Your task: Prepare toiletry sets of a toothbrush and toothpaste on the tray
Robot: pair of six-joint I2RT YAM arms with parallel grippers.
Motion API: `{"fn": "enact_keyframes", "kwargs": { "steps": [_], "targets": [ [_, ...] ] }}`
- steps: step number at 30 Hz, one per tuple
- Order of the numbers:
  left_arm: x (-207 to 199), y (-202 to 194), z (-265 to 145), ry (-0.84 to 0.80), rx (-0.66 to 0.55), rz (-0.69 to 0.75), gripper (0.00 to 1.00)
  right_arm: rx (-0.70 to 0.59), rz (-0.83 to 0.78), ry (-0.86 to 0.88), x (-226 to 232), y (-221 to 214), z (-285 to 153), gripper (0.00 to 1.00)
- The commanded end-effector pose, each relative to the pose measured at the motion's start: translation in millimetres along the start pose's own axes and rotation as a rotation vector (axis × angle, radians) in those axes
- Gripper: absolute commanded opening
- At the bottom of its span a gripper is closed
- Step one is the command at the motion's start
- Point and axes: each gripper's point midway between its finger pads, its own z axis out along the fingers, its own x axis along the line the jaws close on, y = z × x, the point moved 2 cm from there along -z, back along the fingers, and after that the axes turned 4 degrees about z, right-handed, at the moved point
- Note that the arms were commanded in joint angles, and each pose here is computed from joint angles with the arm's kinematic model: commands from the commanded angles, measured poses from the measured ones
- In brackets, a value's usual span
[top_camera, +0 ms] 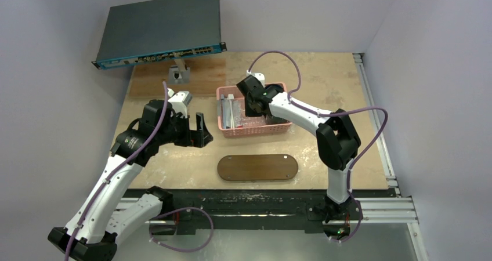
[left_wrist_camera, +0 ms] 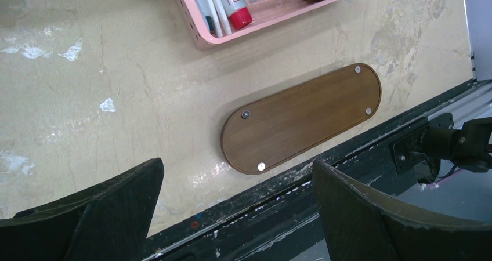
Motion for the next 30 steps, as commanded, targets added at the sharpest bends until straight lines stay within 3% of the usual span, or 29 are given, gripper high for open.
{"fn": "enact_keyframes", "kwargs": {
  "steps": [1,11,30],
  "targets": [
    [-2.3,6.0,-1.5,-0.012,-0.033,0.021,1.00,-0.121,0.044,0.103,21.4,42.1,-45.4,0.00],
    [-0.4,5.8,-0.2,-0.001,-0.029,0.018,1.00,-0.196,0.050,0.127,23.3,68.2,-74.5,0.00],
    [2.2,5.9,0.2,0.016,-0.028,0.017,1.00,-0.220,0.050,0.191,23.4,72.9,-106.1,0.00]
  ]
}}
